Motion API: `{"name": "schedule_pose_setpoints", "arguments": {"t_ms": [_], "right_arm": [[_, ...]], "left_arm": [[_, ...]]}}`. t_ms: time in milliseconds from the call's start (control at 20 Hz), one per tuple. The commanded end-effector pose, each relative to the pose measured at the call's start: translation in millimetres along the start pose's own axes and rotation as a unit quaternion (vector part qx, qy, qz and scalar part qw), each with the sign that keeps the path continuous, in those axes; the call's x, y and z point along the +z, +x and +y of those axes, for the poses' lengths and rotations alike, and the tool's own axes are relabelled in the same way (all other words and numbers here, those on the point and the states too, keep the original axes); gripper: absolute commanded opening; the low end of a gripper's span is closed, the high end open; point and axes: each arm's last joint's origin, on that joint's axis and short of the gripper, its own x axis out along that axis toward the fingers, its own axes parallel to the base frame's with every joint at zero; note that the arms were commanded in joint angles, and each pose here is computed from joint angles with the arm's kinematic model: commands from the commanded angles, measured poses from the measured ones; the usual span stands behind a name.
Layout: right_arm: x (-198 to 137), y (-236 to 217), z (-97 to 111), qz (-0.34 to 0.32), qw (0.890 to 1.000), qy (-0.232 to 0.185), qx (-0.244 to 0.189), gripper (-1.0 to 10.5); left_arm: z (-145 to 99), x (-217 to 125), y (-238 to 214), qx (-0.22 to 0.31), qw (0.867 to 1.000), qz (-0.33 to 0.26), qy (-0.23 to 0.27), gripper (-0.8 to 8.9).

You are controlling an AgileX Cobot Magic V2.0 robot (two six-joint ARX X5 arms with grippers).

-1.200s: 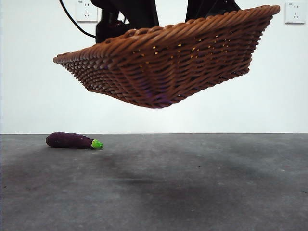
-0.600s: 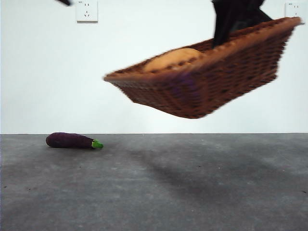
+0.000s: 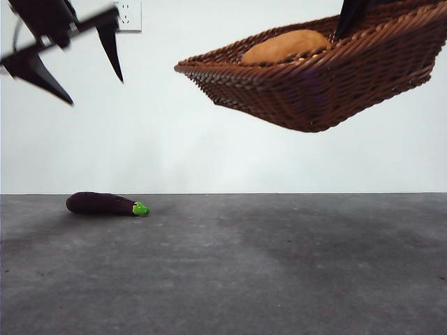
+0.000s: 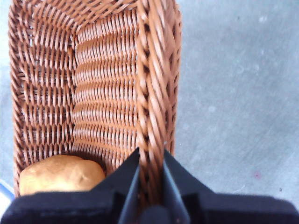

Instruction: Help me put the vegetables on the table into the basket

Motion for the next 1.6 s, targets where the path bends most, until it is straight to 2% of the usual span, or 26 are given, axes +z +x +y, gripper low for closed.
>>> {"name": "schedule_pose_setpoints", "arguments": {"t_ms": [50,100,200,400,450,500,550,650,700,800,900,950,1000,1050,1150,1200,1300,1400,1600], "right_arm": [[-1,-5,3,-0.011,1.000,-0.012,0.007,-0.1],[-1,-8,4,-0.014,1.000,-0.015,0.007,-0.1],[-2,-10,3,-0.016,1.000,-0.019,0.005,-0.1],[-5,-11,1,-0.007,1.000,-0.029,0.003,-0.1],[-5,-12,0,-0.007,0.999,-0.032,0.003,-0.1],[-5,-12,0,-0.006,0.999,-0.034,0.003,-0.1],[-5,-12,0,-0.004,0.999,-0.035,0.003,-0.1],[-6,-13,-3,-0.006,0.999,-0.032,0.001,-0.1],[-5,-13,-3,-0.008,0.999,-0.034,0.000,-0.1],[-5,-13,-3,-0.010,0.999,-0.035,0.004,-0.1],[-5,-13,-3,-0.010,0.999,-0.036,0.004,-0.1],[-5,-13,-3,-0.010,0.999,-0.039,0.004,-0.1],[-5,-13,-3,-0.009,0.999,-0.041,0.004,-0.1],[-5,-13,-3,-0.009,0.999,-0.041,0.004,-0.1],[-6,-13,-2,-0.005,0.999,-0.043,0.005,-0.1],[-7,-13,-2,-0.001,0.999,-0.043,0.005,-0.1],[-8,-13,-2,0.005,0.999,-0.047,0.006,-0.1],[-7,-13,-2,0.002,0.999,-0.050,0.015,-0.1],[-6,-13,-1,-0.005,0.998,-0.052,0.027,-0.1]], "left_arm": [[2,11,30,0.011,0.999,0.018,-0.032,4.62],[1,17,40,0.015,0.999,0.025,-0.035,4.60],[0,28,60,0.025,0.998,0.033,-0.040,3.71],[5,33,86,0.043,0.997,0.056,-0.030,3.78],[8,34,91,0.041,0.998,0.054,-0.003,3.79],[12,34,96,0.041,0.996,0.058,0.045,3.83],[15,34,97,0.048,0.991,0.064,0.104,3.91],[24,34,99,0.056,0.971,0.079,0.217,5.07],[26,35,99,0.054,0.958,0.086,0.270,5.05],[31,35,98,0.047,0.920,0.099,0.376,5.07],[32,31,97,0.027,0.848,0.126,0.515,5.16],[33,29,96,0.012,0.796,0.141,0.588,5.41],[31,27,96,-0.002,0.760,0.144,0.633,5.41],[31,29,97,-0.024,0.736,0.130,0.664,5.51],[32,34,98,-0.031,0.702,0.102,0.704,5.77],[31,37,98,-0.026,0.692,0.085,0.717,5.77],[29,43,99,-0.009,0.688,0.058,0.724,5.75],[31,44,104,0.002,0.712,0.058,0.700,5.74],[55,34,130,-0.011,0.727,0.111,0.678,5.74]]}}
